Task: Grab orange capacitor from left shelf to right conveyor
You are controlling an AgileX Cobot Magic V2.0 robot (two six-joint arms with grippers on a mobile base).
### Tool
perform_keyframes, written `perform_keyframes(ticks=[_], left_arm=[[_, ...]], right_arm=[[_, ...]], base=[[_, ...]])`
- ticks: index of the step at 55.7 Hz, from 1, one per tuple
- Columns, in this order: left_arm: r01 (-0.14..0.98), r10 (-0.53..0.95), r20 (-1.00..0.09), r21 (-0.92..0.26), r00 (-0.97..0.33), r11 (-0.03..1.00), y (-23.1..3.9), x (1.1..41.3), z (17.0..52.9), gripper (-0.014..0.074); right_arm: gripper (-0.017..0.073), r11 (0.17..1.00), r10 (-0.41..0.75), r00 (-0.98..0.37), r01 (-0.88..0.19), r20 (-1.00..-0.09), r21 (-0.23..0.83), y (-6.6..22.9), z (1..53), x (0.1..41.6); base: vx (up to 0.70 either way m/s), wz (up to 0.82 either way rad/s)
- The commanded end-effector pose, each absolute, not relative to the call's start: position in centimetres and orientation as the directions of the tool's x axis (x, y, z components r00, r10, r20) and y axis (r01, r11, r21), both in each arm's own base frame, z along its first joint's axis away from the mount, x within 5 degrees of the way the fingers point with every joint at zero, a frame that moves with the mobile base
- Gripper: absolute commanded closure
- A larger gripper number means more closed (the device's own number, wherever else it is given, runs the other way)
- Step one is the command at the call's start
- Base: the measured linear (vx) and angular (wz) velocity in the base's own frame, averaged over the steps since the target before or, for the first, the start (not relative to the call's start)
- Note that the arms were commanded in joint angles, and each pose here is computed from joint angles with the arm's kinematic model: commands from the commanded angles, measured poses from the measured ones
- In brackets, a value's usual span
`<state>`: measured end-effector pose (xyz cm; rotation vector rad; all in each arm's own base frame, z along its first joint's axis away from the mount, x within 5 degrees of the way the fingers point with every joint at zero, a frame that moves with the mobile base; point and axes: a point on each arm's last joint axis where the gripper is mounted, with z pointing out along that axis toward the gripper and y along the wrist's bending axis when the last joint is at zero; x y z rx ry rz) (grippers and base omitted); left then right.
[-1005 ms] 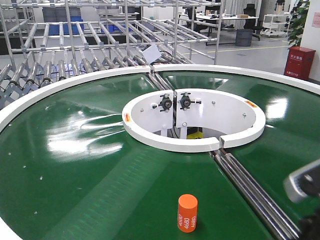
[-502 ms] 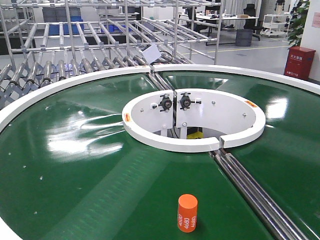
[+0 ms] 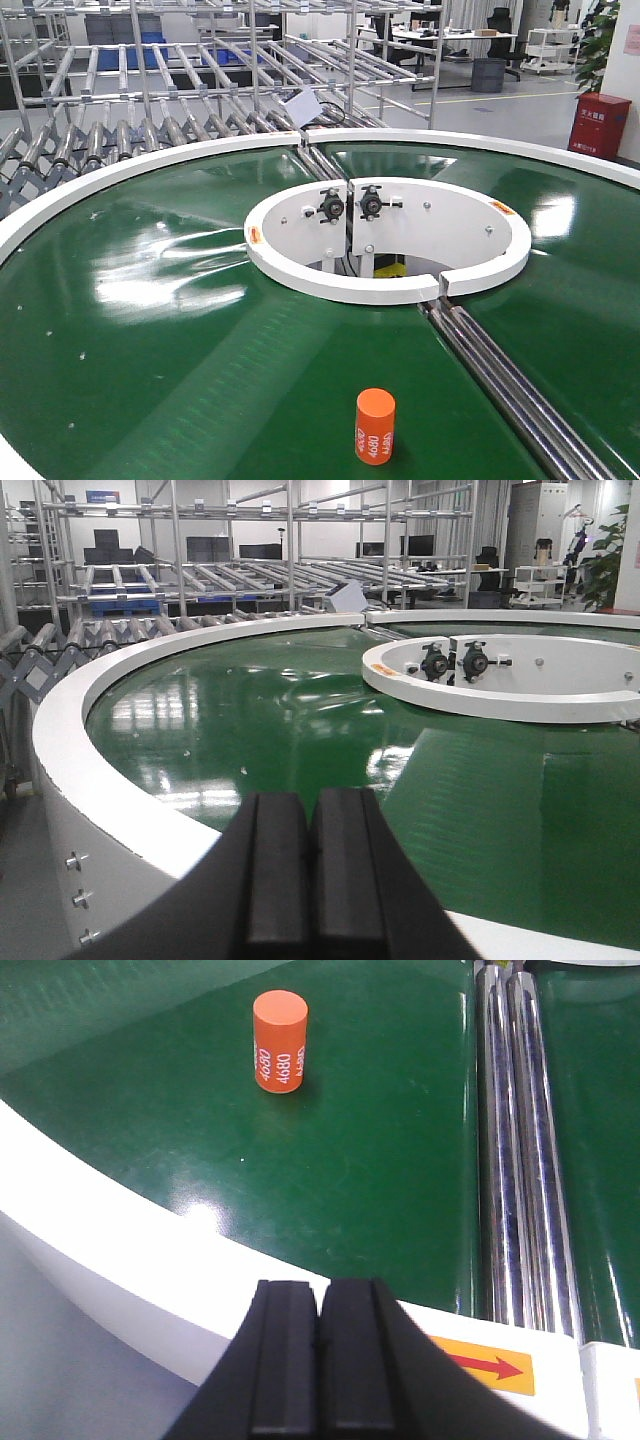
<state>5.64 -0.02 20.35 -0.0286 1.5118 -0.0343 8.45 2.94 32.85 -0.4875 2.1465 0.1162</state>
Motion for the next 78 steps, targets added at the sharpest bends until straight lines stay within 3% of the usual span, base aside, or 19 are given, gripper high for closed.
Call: perform_keyframes(ticks=[1,12,29,44,67,78], left_arm=[[0.007,-0.049,-0.992,-0.049,0.12,0.999,0.0,5.6,20.1,0.06],[0.007,-0.049,-0.992,-0.049,0.12,0.999,0.0,5.6,20.1,0.06],[0.007,-0.049,-0.992,-0.049,0.12,0.999,0.0,5.6,20.1,0.06],[0.007,-0.049,-0.992,-0.049,0.12,0.999,0.0,5.6,20.1,0.06],[0.007,-0.049,-0.992,-0.049,0.12,0.999,0.0,5.6,20.1,0.06],[0.007,-0.049,-0.992,-0.049,0.12,0.999,0.0,5.6,20.1,0.06]], right_arm=[[0.0571,0.918,-0.288,-0.434,-0.378,-0.854,-0.118,3.0,34.2,8.7],[0.0571,0.959,-0.184,-0.32,-0.266,-0.929,-0.098,1.6,33.5,7.0],[0.0571,0.992,-0.099,-0.06,-0.079,-0.993,-0.094,0.4,25.4,5.6],[0.0571,0.994,-0.089,0.113,-0.058,-0.99,-0.096,0.4,20.4,5.7],[0.0571,0.994,-0.087,0.115,-0.059,-0.99,-0.094,0.4,20.5,5.6],[0.0571,0.997,-0.021,0.138,-0.069,-0.99,-0.031,0.4,20.8,5.5]], base=[[0.0,0.0],[0.0,0.0],[0.0,0.0],[0.0,0.0],[0.0,0.0],[0.0,0.0]])
